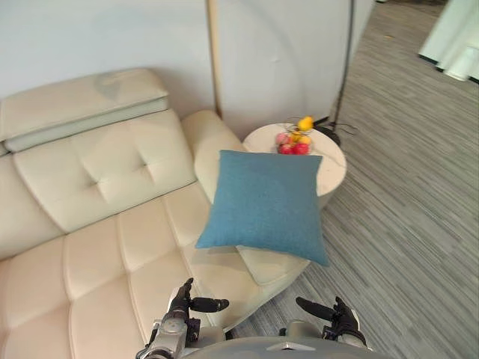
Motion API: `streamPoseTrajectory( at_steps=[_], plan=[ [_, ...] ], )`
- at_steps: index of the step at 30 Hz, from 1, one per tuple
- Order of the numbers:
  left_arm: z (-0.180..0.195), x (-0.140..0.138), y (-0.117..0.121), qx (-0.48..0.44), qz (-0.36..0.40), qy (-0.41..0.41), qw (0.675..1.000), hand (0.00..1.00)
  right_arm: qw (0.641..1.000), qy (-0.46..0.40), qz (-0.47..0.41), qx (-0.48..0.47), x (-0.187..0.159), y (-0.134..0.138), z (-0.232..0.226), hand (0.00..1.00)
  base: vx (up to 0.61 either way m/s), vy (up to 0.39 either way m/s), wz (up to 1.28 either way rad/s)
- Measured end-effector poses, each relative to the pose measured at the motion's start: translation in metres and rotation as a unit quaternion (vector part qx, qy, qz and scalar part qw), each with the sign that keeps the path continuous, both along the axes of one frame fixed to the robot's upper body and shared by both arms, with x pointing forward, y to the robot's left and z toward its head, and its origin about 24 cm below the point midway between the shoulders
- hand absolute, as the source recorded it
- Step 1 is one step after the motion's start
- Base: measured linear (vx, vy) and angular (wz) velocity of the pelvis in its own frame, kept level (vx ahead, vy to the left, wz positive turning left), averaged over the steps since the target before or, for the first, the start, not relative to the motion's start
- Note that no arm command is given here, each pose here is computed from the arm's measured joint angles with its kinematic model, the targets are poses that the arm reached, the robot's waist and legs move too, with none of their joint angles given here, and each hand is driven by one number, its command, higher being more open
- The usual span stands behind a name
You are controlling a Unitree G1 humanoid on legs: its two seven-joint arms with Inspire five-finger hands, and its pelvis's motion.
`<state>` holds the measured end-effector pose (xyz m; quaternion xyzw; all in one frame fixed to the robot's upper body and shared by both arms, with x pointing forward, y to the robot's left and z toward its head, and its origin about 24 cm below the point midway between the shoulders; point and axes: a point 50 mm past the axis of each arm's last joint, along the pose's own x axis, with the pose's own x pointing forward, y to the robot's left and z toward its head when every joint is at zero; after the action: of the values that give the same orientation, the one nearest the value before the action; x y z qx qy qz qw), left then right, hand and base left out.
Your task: Pick up cushions and gather them together orderly.
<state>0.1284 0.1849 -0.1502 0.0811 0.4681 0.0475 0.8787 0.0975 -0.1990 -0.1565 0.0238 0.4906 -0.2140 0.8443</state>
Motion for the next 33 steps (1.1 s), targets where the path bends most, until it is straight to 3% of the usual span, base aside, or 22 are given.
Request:
streamPoseTrajectory(
  at_steps=[9,20,26,30,33],
  plan=[
    [-0.003,-0.007,-0.006,-0.013,0.033,0.004,0.999,1.0,1.0,0.006,-0.02,0.009,-0.011,0.0,-0.002,1.0,0.12,-0.245,0.65],
    [-0.001,-0.006,0.002,0.007,0.042,-0.001,0.999,1.0,1.0,-0.017,-0.018,-0.007,-0.01,0.001,0.005,1.0,0.0,0.002,0.07],
    [0.008,0.003,0.023,0.026,0.064,-0.026,0.997,1.0,0.993,-0.08,-0.04,-0.082,-0.005,-0.04,0.032,1.0,-0.09,-0.018,0.0],
    [0.028,0.017,0.062,0.067,0.101,-0.077,0.99,1.0,0.973,-0.142,-0.057,-0.175,-0.002,-0.087,0.071,1.0,-0.07,-0.013,-0.03],
    [0.035,0.02,0.071,0.073,0.122,-0.097,0.985,1.0,0.961,-0.175,-0.068,-0.205,0.002,-0.099,0.09,1.0,0.02,0.009,-0.06]
  ],
)
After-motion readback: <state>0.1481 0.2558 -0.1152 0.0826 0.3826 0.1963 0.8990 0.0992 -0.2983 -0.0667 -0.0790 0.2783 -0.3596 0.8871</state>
